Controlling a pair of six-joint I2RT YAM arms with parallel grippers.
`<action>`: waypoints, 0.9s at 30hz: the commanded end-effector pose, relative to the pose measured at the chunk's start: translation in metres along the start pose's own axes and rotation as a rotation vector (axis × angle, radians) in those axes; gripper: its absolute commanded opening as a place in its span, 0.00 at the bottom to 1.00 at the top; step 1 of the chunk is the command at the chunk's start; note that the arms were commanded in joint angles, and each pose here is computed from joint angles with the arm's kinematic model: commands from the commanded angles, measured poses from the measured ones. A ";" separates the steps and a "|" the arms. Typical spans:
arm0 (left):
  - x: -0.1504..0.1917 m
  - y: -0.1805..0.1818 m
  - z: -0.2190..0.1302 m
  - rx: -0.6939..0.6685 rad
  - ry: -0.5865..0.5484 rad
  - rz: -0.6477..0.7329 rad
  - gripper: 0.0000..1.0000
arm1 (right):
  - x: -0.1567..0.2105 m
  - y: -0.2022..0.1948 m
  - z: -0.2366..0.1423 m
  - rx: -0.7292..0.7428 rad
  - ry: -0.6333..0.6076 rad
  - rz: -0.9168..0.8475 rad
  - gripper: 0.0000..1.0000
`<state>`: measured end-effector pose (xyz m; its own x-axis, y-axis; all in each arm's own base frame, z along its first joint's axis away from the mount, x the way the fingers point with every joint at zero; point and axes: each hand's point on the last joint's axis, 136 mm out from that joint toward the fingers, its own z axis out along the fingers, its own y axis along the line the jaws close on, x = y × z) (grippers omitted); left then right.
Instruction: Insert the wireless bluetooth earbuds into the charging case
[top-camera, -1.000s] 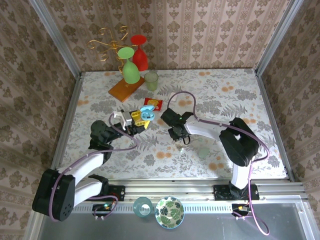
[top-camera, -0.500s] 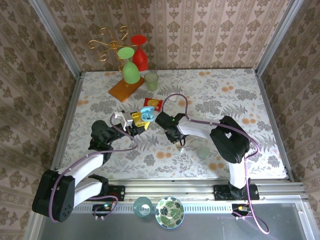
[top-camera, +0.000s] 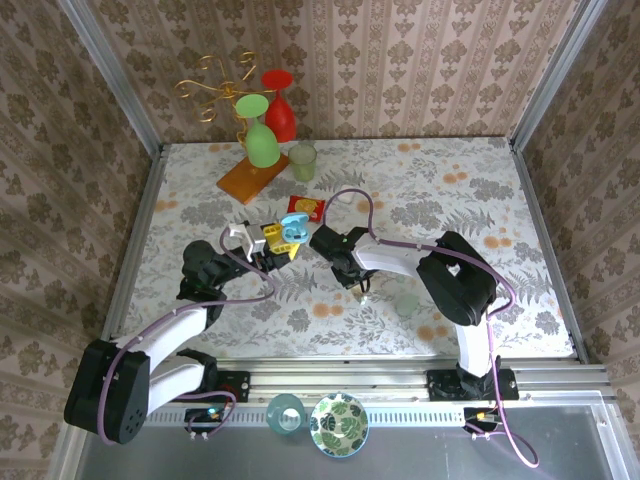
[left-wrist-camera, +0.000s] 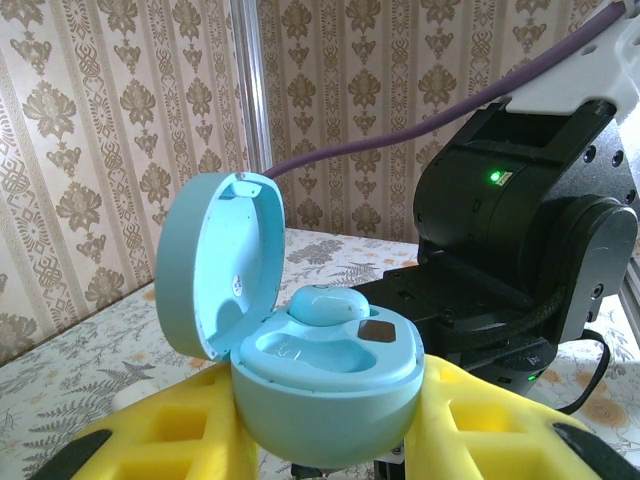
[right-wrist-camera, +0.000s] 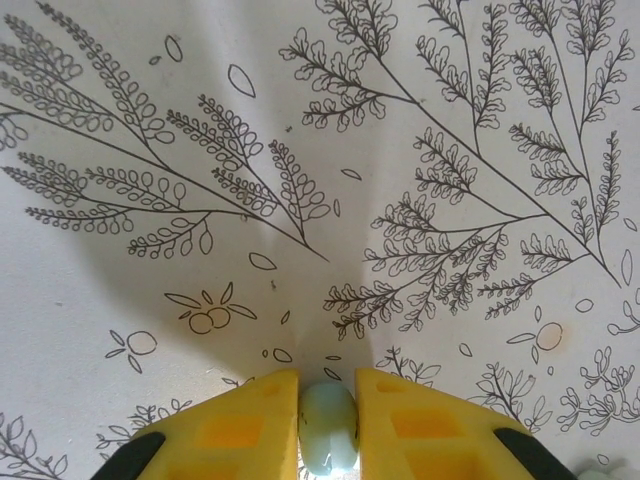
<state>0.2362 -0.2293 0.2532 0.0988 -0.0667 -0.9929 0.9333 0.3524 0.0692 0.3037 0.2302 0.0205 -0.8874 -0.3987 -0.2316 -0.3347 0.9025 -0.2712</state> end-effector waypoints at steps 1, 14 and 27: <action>-0.004 0.000 -0.002 -0.002 -0.012 0.034 0.26 | -0.004 -0.007 -0.006 0.023 -0.010 0.003 0.17; -0.006 0.003 0.013 0.021 -0.065 0.041 0.26 | -0.056 -0.018 -0.124 -0.558 -0.413 0.232 0.16; 0.006 0.007 0.031 0.014 -0.060 0.068 0.25 | -0.078 0.003 -0.286 -1.020 -0.856 0.093 0.15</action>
<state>0.2495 -0.2530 0.2301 0.0867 -0.0709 -0.9937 0.9417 0.3314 0.0585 0.2958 0.2896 0.2753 -0.6121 0.0134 -0.7907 -0.6133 0.6232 0.4853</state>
